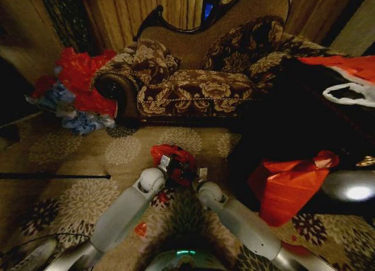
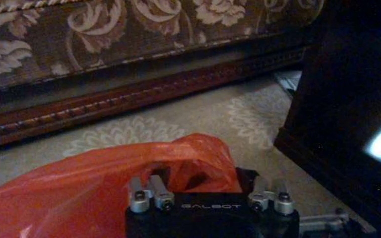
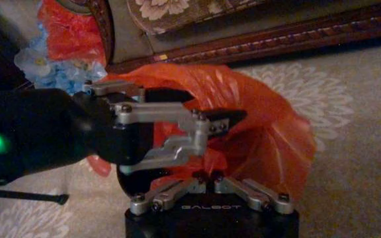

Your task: Place a garbage bag over the trash bin.

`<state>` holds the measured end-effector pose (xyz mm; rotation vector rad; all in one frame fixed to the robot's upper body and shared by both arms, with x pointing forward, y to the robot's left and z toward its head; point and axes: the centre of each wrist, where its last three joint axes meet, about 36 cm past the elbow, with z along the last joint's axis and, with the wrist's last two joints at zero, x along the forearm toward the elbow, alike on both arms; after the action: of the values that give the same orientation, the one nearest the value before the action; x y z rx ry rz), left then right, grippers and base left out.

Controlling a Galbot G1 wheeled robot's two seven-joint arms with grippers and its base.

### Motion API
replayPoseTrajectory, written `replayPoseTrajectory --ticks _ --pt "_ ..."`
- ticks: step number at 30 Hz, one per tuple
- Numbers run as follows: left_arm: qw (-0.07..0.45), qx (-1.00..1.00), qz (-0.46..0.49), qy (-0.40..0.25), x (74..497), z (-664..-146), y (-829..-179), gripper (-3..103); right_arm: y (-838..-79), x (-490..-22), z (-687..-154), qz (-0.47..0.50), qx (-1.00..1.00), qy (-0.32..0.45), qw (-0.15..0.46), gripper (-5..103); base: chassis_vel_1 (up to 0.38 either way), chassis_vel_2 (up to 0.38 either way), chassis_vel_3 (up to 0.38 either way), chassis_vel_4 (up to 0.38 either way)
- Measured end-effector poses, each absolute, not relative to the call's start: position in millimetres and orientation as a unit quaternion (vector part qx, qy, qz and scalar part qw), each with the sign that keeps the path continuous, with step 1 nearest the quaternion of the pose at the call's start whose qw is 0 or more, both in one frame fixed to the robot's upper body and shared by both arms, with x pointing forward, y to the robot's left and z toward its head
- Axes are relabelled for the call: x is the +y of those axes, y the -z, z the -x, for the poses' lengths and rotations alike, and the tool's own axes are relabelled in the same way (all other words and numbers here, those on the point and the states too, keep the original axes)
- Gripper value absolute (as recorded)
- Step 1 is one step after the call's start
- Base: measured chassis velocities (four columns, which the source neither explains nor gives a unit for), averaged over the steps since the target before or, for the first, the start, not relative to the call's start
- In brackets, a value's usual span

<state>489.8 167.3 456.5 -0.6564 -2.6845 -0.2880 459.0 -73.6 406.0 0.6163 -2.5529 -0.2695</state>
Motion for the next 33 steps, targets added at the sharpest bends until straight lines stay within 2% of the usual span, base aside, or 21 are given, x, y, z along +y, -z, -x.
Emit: replayPoseTrajectory --ticks 1,3,4,6,7,9,12,13,14,16,17,22,33 --pt "0.181 -0.95 0.232 0.102 167.3 -489.8 -456.5 71 -406.0 -73.6 -459.0 -0.226 -0.937 0.099 0.248 0 0.0 0.0 0.0 0.0" --pt "0.18 -0.952 0.229 0.097 167.2 -493.1 -456.2 60 -405.6 -71.1 -458.5 -0.228 -0.936 0.099 0.249 0 0.0 0.0 0.0 0.0" --pt "0.18 -0.952 0.229 0.097 167.2 -493.1 -456.2 60 -405.6 -71.1 -458.5 -0.228 -0.936 0.099 0.249 0 0.0 0.0 0.0 0.0" --pt "0.178 -0.953 0.225 0.094 167.5 -495.0 -456.2 49 -405.3 -71.0 -458.2 -0.229 -0.936 0.099 0.249 0 0.0 0.0 0.0 0.0" --pt "0.178 -0.953 0.225 0.094 167.5 -495.0 -456.2 49 -405.3 -71.0 -458.2 -0.229 -0.936 0.099 0.249 0 0.0 0.0 0.0 0.0" --pt "0.174 -0.955 0.221 0.091 168.1 -495.9 -458.1 38 -404.9 -72.2 -458.3 -0.228 -0.936 0.097 0.249 0 0.0 0.0 0.0 0.0" --pt "0.169 -0.957 0.217 0.087 168.3 -496.7 -460.8 32 -404.4 -73.4 -458.0 -0.227 -0.936 0.096 0.25 0 0.0 0.0 0.0 0.0" --pt "0.159 -0.962 0.206 0.078 169.4 -504.1 -463.2 22 -403.7 -74.7 -456.8 -0.227 -0.936 0.096 0.251 0 0.0 0.0 0.0 0.0" --pt "0.154 -0.965 0.2 0.074 169.9 -508.9 -462.1 16 -403.3 -74.8 -456.0 -0.227 -0.936 0.095 0.251 0 0.0 0.0 0.0 0.0" --pt "0.148 -0.968 0.191 0.069 169.3 -516.1 -462.1 16 -402.9 -74.8 -454.8 -0.227 -0.936 0.095 0.251 0 0.0 0.0 0.0 0.0" --pt "0.144 -0.97 0.183 0.063 168.2 -523.4 -463.6 6 -402.5 -75.1 -453.5 -0.228 -0.936 0.094 0.251 0 0.0 0.0 0.0 0.0" --pt "0.135 -0.977 0.157 0.045 161.9 -549.0 -473.2 0 -399.6 -78.2 -446.6 -0.23 -0.936 0.088 0.251 0 0.0 0.0 0.0 0.0" --pt "0.131 -0.987 0.089 -0.002 156.6 -584.7 -482.4 0 -390.4 -94.1 -432.5 -0.229 -0.939 0.073 0.245 0 0.0 0.0 0.0 0.0"
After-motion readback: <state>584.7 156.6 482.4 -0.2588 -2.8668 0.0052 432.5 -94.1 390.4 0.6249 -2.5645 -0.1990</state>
